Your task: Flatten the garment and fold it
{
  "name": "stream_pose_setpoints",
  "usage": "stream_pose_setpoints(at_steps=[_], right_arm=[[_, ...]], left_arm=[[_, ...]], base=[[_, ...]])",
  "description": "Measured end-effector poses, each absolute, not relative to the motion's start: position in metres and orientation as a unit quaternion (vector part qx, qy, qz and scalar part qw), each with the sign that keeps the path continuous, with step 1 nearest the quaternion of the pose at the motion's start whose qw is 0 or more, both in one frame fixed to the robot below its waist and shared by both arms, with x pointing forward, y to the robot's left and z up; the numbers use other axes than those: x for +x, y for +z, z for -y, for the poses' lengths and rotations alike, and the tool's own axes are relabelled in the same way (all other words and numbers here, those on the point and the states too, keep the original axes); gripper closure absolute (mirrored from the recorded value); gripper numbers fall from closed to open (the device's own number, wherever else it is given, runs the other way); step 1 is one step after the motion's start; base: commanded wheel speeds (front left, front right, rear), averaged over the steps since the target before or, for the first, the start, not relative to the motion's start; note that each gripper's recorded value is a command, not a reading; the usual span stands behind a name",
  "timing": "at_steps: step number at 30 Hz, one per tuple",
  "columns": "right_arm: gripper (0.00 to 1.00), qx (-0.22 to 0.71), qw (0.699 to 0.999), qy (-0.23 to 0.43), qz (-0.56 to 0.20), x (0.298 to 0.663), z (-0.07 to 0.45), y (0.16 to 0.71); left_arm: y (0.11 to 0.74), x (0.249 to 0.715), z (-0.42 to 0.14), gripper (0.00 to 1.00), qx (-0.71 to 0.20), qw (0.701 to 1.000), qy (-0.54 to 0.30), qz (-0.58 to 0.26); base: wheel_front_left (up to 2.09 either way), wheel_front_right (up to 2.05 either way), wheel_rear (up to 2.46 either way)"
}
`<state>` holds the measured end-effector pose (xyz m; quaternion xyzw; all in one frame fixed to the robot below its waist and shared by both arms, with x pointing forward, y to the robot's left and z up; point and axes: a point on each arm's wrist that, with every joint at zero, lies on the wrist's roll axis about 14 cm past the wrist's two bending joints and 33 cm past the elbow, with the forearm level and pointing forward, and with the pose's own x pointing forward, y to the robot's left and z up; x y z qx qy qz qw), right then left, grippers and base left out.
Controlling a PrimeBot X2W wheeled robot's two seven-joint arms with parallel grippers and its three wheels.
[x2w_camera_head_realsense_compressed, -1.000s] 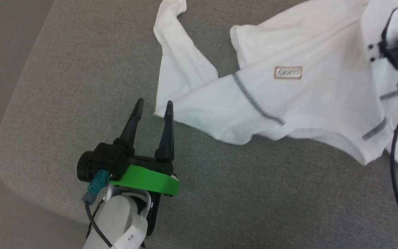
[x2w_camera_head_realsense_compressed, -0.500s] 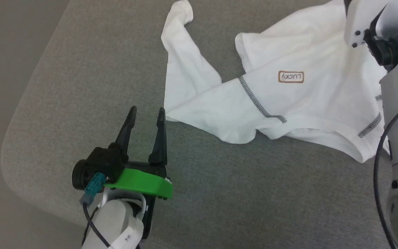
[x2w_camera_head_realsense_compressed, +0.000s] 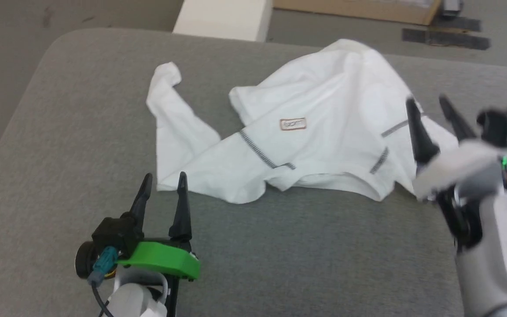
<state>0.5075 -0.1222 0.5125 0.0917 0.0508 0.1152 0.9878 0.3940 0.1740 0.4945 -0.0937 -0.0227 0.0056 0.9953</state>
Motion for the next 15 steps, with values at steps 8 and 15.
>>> stream_pose_setpoints(at_steps=[8, 15], right_arm=[[0.0, 0.141, 0.985, -0.03, -0.097, 0.395, 0.221, 0.475], [0.0, 0.167, 0.981, -0.066, -0.075, 0.359, 0.247, 0.486]], left_arm=[[0.502, 0.395, -0.14, 0.0, -0.117, 0.992, -0.038, 0.028], [0.461, 0.393, -0.115, 0.0, -0.262, 0.957, -0.02, -0.124]], base=[[0.0, 0.0, 0.0], [0.0, 0.0, 0.0]])
